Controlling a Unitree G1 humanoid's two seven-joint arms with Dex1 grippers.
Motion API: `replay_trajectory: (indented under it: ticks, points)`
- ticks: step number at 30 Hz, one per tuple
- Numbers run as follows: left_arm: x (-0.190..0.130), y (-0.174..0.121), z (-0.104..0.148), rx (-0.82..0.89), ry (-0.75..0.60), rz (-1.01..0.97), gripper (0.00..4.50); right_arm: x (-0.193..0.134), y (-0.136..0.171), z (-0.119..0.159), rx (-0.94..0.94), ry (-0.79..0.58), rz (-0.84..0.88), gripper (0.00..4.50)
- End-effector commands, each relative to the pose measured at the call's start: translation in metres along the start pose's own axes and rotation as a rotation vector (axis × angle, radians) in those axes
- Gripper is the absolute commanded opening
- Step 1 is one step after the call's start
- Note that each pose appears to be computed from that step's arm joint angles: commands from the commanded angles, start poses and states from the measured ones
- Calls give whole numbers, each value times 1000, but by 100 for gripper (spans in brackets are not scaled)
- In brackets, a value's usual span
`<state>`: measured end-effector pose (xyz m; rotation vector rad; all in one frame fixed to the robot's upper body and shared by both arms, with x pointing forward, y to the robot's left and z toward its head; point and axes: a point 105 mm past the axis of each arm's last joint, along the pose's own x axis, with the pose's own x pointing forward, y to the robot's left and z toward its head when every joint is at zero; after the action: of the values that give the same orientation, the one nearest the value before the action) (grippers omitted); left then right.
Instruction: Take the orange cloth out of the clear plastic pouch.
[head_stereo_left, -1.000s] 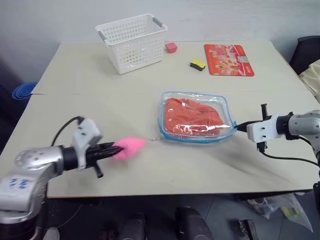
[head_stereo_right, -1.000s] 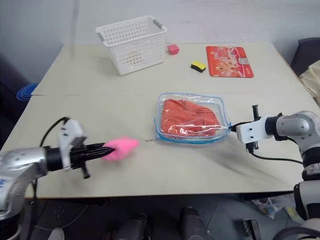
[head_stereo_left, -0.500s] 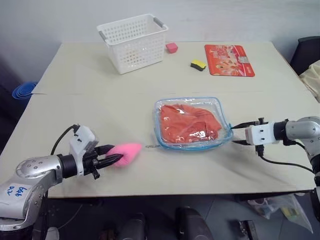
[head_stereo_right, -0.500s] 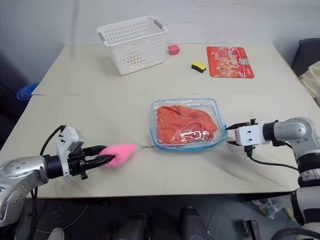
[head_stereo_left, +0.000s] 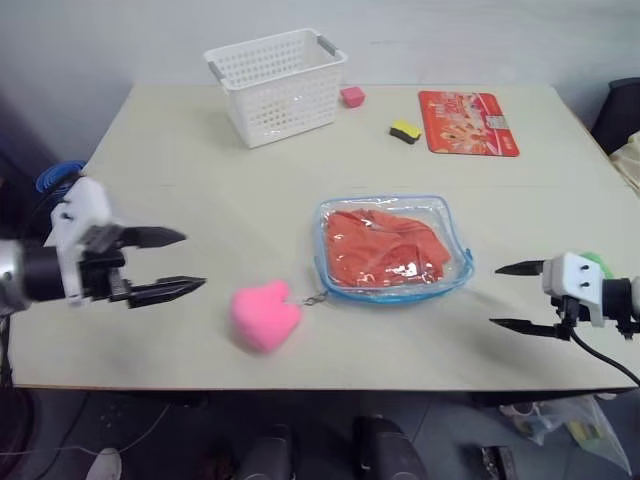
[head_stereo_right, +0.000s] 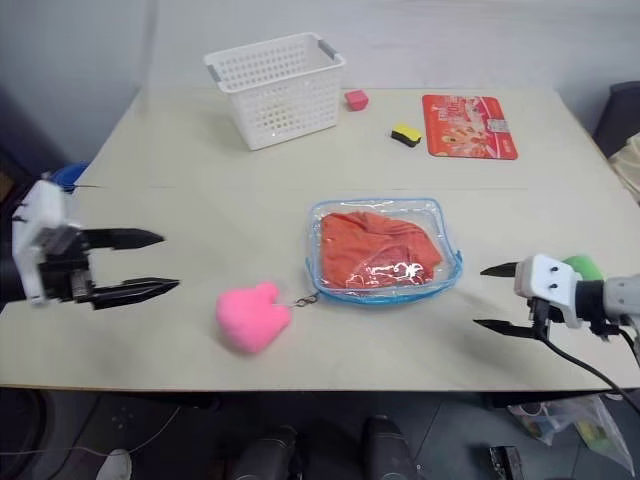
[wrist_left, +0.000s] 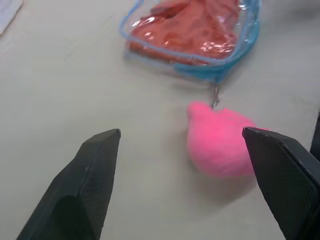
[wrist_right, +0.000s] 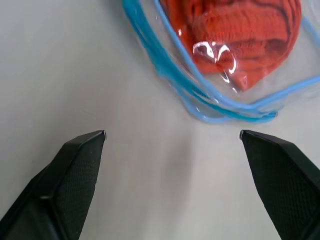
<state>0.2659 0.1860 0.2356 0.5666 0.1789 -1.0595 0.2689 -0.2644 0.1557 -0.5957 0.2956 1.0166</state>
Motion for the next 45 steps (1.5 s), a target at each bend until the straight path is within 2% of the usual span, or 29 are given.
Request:
replay_trajectory:
  ticks: [1,4,8,14,19,23,33,37,41,45]
  points:
    - [57,-2,0,311,63,-42,411,7,17,41,90,-140,24,450]
    - [102,-1,4,471,44,-52,411,18,33,57,160,-213,43,450]
    - [155,-19,10,521,-17,-138,411,34,54,62,209,-249,48,450]
    - [172,-46,29,431,-146,-262,411,42,69,56,237,-244,16,450]
    - [180,-51,21,487,-107,-269,411,41,67,53,231,-239,-36,450]
    - [187,-51,19,504,-96,-241,325,40,64,52,220,-233,-61,450]
    - [194,-52,18,493,-102,-196,12,39,59,49,202,-224,-75,450]
    - [191,-53,35,393,-197,-196,3,40,58,47,168,-205,-72,450]
    - [177,-38,55,306,-308,-120,3,44,52,45,124,-188,-98,450]
    - [169,-32,53,260,-322,-91,0,52,47,45,22,-168,-96,324]
